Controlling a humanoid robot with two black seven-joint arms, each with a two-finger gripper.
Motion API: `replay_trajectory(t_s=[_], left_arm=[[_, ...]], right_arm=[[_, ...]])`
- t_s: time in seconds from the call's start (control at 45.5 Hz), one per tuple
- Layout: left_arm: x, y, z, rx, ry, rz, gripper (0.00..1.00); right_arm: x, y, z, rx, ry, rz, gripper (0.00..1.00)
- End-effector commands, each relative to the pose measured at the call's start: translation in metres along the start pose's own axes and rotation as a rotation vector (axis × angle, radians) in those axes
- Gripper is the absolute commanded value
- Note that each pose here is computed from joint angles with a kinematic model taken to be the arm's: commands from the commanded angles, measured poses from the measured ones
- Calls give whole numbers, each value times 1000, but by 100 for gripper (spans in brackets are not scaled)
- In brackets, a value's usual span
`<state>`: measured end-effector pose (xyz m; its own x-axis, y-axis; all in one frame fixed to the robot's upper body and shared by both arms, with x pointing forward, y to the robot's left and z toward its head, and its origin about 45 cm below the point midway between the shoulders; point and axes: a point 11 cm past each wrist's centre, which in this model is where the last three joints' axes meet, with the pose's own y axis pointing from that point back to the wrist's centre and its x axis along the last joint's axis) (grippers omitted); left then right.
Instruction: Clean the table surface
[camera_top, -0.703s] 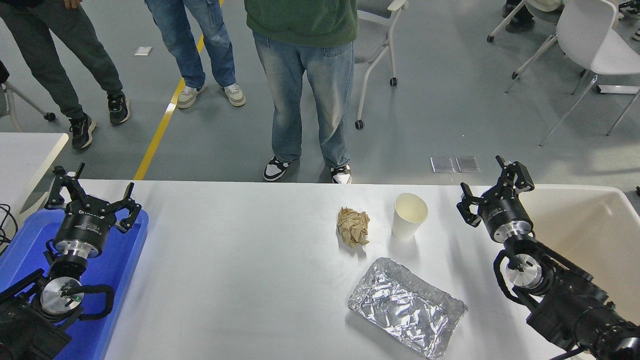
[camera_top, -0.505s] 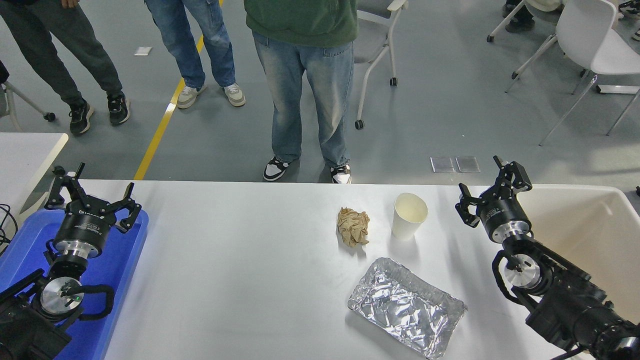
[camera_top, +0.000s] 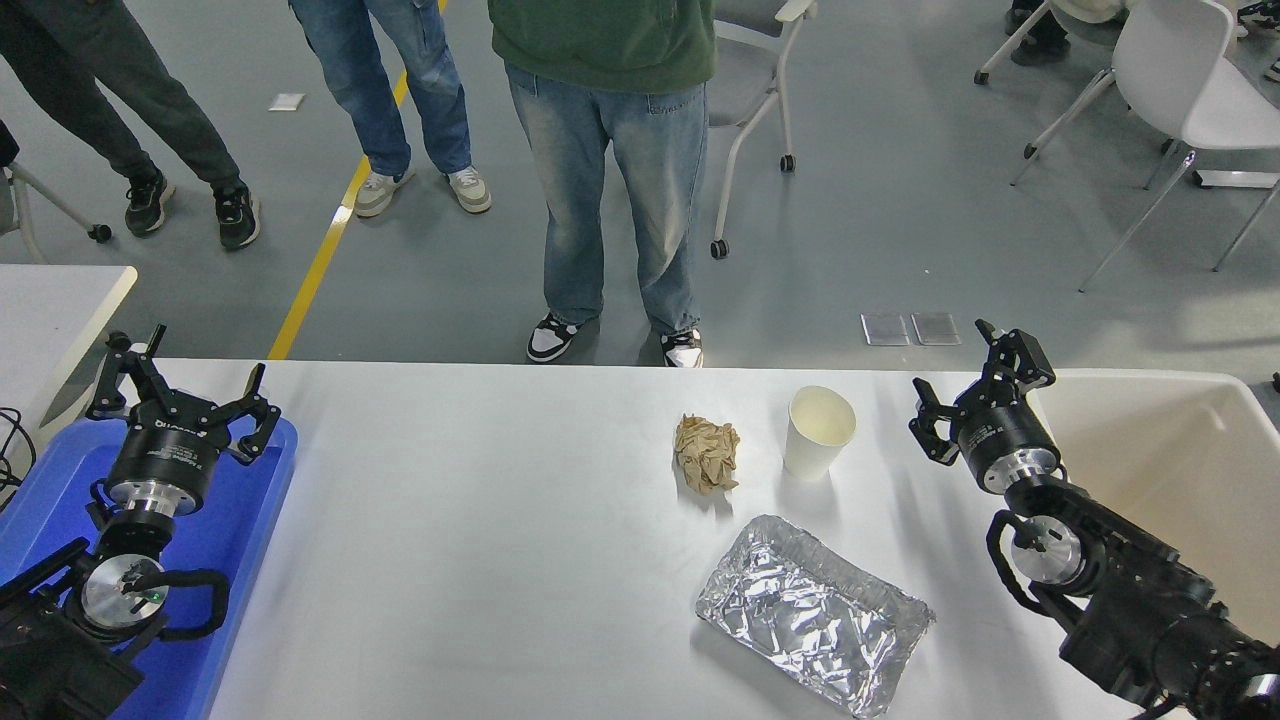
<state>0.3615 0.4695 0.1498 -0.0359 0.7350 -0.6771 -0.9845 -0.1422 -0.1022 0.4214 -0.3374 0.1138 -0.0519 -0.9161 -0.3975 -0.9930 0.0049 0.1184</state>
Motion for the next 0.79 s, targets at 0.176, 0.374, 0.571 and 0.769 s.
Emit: replay_trajectory(t_s=[0.176, 0.374, 0.571, 0.769], left_arm=[[0, 0, 1, -2, -1, -1, 100], [0, 0, 1, -1, -1, -1, 100], [0, 0, 0, 0, 0, 0, 100], [0, 0, 0, 0, 1, -1, 100]], right_arm=[[-7, -3, -13, -16, 69, -75, 99], [-14, -4, -23, -54, 94, -107, 99], [-20, -5, -18, -112, 219, -138, 99], [-30, -3, -22, -165, 323, -170, 99]])
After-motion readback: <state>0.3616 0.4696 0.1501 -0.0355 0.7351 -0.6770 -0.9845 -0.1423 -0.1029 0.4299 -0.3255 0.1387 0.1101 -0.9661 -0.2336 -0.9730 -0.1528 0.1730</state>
